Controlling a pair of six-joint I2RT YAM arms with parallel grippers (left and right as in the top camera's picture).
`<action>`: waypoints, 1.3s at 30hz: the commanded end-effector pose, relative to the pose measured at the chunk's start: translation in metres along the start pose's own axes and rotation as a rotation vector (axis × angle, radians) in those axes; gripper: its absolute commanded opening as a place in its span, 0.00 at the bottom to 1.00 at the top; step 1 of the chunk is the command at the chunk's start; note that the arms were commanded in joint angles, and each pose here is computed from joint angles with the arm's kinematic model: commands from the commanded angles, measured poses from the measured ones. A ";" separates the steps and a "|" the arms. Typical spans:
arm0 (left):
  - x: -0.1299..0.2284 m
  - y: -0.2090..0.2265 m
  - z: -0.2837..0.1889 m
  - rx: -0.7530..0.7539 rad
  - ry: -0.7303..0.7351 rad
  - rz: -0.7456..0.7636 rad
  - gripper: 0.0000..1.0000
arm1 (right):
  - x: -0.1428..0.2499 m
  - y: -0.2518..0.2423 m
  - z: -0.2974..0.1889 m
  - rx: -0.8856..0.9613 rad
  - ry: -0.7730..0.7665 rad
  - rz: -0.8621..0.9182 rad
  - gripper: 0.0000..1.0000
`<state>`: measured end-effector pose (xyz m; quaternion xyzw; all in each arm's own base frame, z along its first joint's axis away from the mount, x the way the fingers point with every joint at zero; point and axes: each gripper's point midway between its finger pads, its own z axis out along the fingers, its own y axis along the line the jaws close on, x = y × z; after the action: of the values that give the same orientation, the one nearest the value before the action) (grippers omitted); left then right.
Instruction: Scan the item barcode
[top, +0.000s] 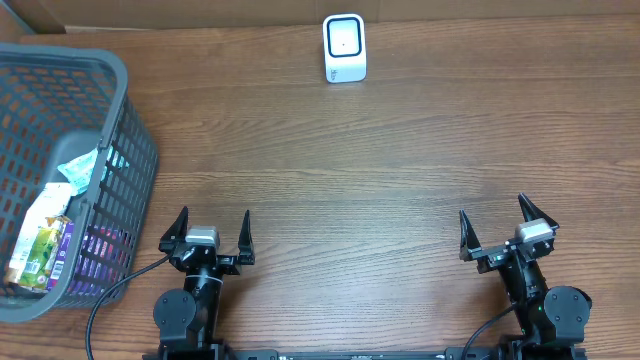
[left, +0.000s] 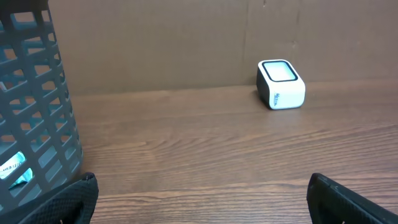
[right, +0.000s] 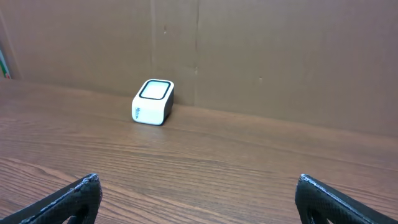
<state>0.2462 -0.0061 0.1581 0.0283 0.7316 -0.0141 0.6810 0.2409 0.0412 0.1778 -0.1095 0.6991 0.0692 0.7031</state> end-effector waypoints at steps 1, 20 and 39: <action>0.000 0.000 0.000 -0.002 -0.004 0.021 1.00 | 0.002 0.001 0.000 -0.004 -0.004 -0.002 1.00; 0.001 0.006 0.000 -0.035 0.001 0.034 1.00 | 0.002 0.001 0.000 -0.004 -0.004 -0.002 1.00; 0.000 0.007 0.000 -0.040 -0.004 0.034 1.00 | 0.000 0.009 0.000 -0.055 -0.009 0.047 1.00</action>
<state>0.2464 -0.0013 0.1576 0.0227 0.7325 -0.0004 0.6804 0.2385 0.0498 0.1778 -0.1205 0.6973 0.0946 0.7002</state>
